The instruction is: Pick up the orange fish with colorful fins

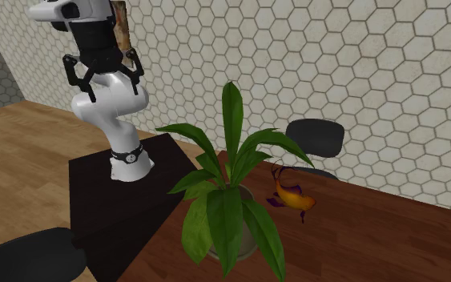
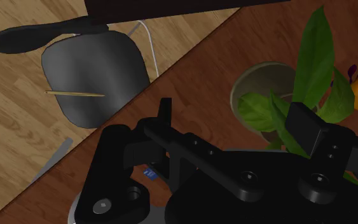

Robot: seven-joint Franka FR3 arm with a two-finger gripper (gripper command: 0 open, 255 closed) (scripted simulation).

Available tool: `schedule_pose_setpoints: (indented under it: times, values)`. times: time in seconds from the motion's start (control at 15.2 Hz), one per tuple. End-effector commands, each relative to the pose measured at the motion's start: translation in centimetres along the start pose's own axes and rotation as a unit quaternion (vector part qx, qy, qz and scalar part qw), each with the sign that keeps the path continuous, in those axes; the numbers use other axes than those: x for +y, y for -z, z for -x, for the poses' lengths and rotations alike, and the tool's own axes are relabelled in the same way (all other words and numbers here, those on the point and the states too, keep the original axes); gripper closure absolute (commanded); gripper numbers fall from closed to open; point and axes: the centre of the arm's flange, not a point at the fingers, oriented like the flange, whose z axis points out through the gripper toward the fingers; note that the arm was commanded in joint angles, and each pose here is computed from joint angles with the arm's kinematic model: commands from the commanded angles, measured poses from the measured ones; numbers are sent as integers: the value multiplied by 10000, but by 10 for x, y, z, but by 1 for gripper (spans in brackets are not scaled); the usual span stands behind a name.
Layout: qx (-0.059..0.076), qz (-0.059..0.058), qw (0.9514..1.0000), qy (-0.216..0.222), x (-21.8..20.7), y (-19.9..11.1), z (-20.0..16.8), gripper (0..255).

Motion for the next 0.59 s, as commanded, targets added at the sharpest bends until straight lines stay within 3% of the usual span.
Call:
schedule_pose_setpoints:
  times: [0.0,0.53]
  values:
    - [0,0,10000,0,0,0,0,0]
    - [-61,123,9999,-21,-88,-61,-22,0]
